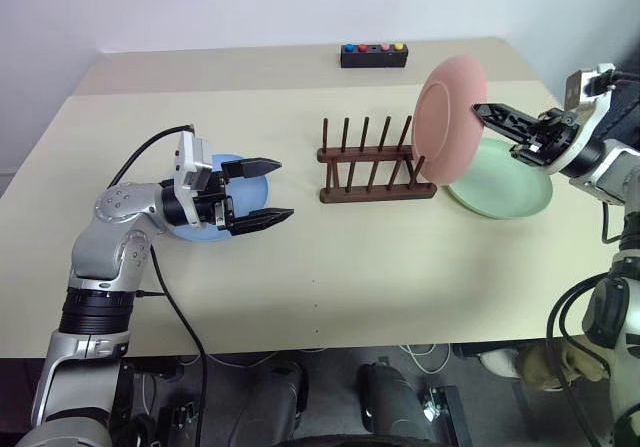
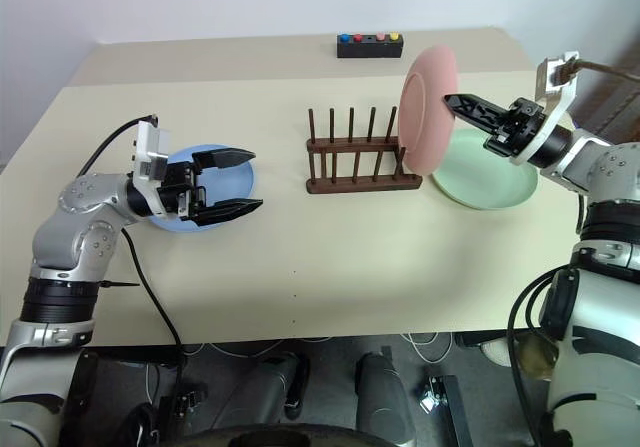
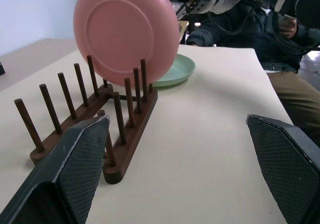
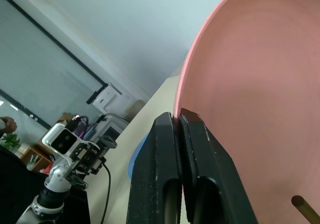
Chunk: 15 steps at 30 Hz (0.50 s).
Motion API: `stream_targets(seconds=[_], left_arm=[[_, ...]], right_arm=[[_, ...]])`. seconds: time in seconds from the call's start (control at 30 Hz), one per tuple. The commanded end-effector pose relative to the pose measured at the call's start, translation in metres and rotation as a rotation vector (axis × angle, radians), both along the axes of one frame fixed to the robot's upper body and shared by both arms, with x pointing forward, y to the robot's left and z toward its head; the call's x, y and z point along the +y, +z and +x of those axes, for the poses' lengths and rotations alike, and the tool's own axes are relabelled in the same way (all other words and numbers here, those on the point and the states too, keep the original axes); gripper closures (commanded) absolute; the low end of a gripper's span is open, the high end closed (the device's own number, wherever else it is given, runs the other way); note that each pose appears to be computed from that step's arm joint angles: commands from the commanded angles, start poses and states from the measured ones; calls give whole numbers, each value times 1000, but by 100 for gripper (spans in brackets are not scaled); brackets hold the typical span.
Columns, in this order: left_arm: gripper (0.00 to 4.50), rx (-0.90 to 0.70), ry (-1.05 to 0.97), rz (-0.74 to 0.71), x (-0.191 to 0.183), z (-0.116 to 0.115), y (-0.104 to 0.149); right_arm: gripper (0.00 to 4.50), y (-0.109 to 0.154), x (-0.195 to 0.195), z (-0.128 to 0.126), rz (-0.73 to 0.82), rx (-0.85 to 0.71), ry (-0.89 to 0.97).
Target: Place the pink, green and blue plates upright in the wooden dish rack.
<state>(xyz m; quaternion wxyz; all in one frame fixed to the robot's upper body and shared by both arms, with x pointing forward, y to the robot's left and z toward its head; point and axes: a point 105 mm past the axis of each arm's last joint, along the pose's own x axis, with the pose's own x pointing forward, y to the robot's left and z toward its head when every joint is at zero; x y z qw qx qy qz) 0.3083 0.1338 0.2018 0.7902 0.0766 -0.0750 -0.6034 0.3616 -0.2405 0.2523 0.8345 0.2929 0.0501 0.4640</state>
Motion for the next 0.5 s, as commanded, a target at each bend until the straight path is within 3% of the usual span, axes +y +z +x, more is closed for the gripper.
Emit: stream_targets(seconds=[0.03, 0.2, 0.5], left_arm=[[0, -34, -9, 0, 1, -5, 8], [0, -33, -8, -1, 0, -5, 7], [0, -30, -21, -7, -2, -6, 8]], right_arm=[[260, 11, 0, 2, -8, -47, -12], [13, 16, -4, 5, -43, -82, -54], [3, 30, -30, -6, -167, -276, -204]])
